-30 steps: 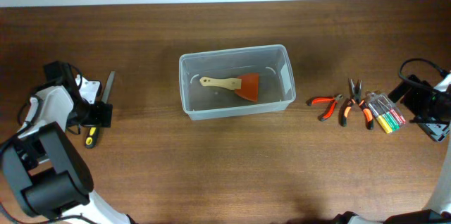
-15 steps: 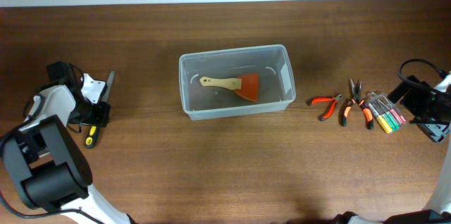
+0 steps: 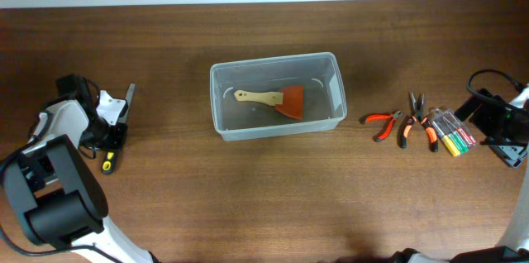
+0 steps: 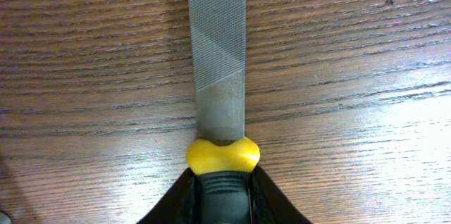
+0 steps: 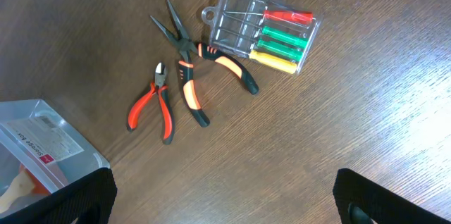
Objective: Pack container
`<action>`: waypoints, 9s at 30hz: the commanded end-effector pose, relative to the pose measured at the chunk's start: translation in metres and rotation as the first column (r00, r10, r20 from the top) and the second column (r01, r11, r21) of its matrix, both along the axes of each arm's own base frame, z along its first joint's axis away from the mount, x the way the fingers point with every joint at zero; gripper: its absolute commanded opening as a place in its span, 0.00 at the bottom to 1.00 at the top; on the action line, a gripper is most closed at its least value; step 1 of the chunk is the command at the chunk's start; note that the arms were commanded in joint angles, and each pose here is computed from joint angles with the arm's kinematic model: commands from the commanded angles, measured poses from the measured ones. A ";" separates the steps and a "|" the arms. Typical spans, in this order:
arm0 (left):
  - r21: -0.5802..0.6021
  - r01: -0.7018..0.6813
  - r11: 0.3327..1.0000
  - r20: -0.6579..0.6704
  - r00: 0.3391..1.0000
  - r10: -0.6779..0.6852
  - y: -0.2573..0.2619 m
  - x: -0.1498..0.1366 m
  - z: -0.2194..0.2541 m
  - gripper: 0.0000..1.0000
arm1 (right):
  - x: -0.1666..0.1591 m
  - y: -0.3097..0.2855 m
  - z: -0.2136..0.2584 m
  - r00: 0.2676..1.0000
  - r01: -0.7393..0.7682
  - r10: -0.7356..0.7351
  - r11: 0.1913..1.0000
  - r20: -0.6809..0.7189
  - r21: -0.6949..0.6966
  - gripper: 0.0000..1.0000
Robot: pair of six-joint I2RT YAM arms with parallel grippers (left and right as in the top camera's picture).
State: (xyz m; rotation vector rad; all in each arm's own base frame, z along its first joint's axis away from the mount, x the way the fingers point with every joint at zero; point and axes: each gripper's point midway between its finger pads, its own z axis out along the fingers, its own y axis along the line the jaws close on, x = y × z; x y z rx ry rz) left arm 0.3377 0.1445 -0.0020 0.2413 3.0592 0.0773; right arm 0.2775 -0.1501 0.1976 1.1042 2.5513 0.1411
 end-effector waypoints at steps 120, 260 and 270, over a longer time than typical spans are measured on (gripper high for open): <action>-0.035 -0.844 0.536 -0.106 0.536 0.837 -0.144 0.074 -0.038 0.27 | -0.003 -0.001 0.003 1.000 0.013 -0.013 1.000 -0.012 0.002 0.99; -0.030 -0.168 0.985 -0.104 0.981 0.164 0.079 0.051 0.034 0.02 | -0.003 -0.001 0.002 1.000 0.013 -0.013 1.000 -0.015 0.003 0.99; 0.128 0.295 0.947 0.247 0.915 -0.319 -0.087 0.152 0.215 0.02 | -0.003 -0.001 0.002 1.000 0.013 -0.013 1.000 -0.014 0.003 0.98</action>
